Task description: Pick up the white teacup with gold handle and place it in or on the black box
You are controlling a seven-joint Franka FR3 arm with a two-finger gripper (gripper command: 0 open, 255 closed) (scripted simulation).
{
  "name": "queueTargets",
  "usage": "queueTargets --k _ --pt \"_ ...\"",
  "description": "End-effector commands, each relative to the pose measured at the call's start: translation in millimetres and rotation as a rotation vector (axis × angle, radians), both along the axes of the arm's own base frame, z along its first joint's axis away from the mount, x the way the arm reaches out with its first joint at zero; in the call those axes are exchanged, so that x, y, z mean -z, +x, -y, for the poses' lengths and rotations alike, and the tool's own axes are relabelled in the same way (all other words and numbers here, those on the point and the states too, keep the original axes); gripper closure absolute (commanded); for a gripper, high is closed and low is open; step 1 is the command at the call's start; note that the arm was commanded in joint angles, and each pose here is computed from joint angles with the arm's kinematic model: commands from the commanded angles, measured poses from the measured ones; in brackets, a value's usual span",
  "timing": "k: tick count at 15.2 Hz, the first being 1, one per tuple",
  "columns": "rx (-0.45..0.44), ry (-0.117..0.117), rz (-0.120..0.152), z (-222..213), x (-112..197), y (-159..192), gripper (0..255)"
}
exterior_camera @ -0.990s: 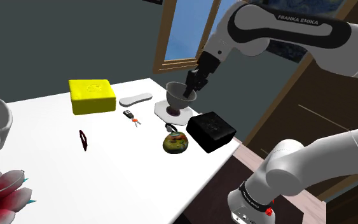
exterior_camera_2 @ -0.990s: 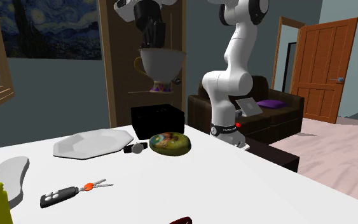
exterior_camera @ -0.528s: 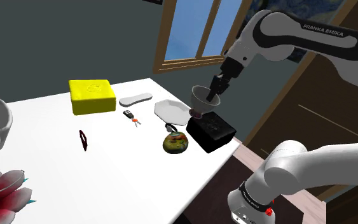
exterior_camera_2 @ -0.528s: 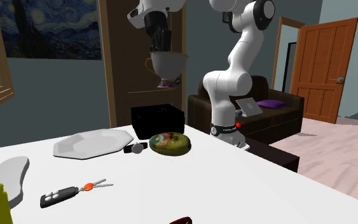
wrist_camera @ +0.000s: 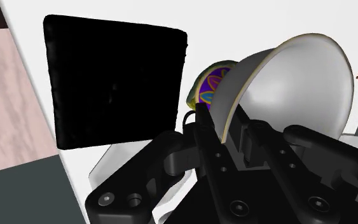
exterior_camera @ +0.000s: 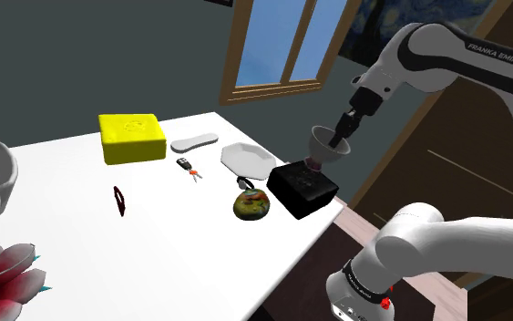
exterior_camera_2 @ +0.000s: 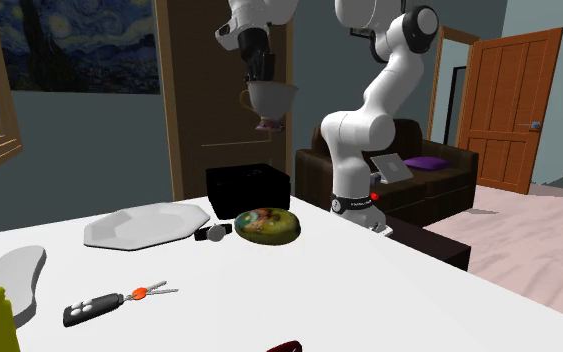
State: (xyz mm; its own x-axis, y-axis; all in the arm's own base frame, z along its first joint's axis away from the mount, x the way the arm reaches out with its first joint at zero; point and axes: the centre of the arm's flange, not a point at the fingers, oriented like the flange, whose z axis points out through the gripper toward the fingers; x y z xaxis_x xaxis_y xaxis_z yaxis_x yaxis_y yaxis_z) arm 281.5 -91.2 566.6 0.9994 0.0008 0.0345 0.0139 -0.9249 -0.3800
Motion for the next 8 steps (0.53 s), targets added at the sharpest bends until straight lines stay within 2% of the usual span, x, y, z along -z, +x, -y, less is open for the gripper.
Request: queueTargets --k 1,4,8 --pt "-0.001 0.0 -0.001 19 -2 -18 255" --pt "-0.001 0.0 -0.001 55 -4 -46 255" --pt "-0.001 0.0 -0.001 55 17 -46 255"
